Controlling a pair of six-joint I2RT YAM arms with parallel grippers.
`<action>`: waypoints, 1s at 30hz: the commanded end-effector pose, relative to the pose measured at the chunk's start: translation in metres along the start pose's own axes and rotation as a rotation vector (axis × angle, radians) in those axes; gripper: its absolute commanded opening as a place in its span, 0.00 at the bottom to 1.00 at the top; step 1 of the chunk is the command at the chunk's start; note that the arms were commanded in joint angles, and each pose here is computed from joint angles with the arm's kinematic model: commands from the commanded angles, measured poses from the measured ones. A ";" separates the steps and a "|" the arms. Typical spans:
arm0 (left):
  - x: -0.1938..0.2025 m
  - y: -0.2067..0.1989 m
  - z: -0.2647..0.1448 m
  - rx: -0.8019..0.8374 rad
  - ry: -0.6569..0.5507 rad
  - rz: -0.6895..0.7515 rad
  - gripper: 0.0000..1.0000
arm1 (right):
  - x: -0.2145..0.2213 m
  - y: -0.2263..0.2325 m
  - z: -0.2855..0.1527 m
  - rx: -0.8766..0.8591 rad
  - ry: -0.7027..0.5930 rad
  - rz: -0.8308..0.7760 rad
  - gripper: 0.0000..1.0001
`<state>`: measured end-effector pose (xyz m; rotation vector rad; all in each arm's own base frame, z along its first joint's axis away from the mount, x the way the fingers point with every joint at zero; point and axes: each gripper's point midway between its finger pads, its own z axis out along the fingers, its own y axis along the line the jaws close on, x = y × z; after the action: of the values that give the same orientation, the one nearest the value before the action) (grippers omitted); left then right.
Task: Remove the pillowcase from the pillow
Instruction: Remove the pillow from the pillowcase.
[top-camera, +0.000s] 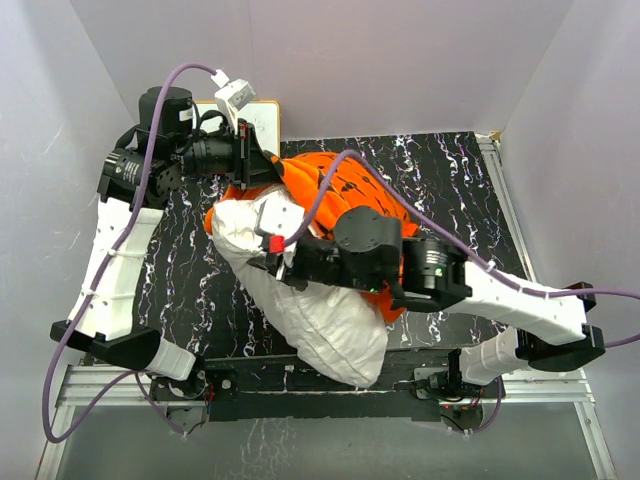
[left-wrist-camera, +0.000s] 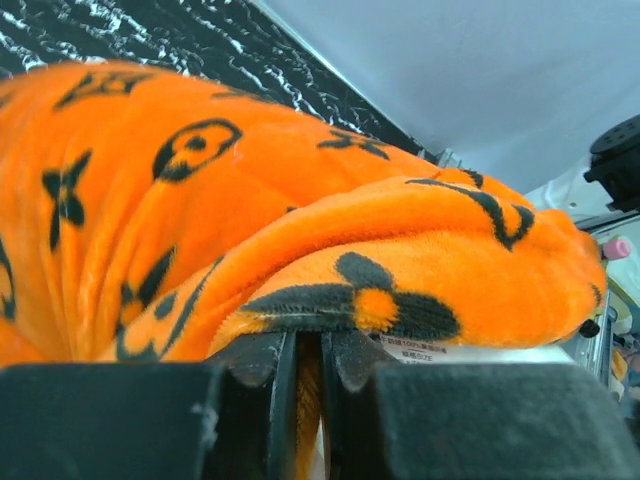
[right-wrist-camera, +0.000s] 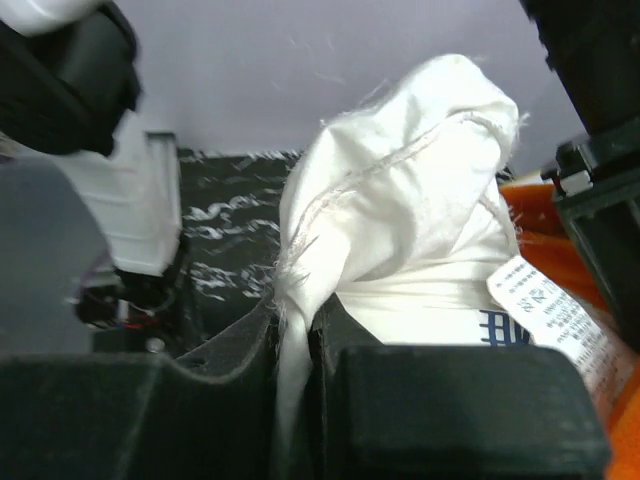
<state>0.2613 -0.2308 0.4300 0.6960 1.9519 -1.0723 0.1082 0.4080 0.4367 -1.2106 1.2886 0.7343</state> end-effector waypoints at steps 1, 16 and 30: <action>-0.058 -0.005 -0.001 -0.003 -0.195 0.127 0.00 | -0.123 0.076 -0.061 -0.479 -0.401 0.133 0.08; 0.054 0.116 0.042 -0.311 0.003 0.126 0.00 | -0.239 -0.007 -0.176 -0.173 -0.897 0.062 0.08; 0.069 0.076 0.028 -0.163 0.033 0.117 0.00 | -0.074 0.013 -0.044 -0.090 -0.246 0.023 0.60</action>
<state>0.2918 -0.2064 0.2837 0.7123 2.1258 -0.8076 0.0644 0.3500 0.6149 -0.8802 0.8485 1.0335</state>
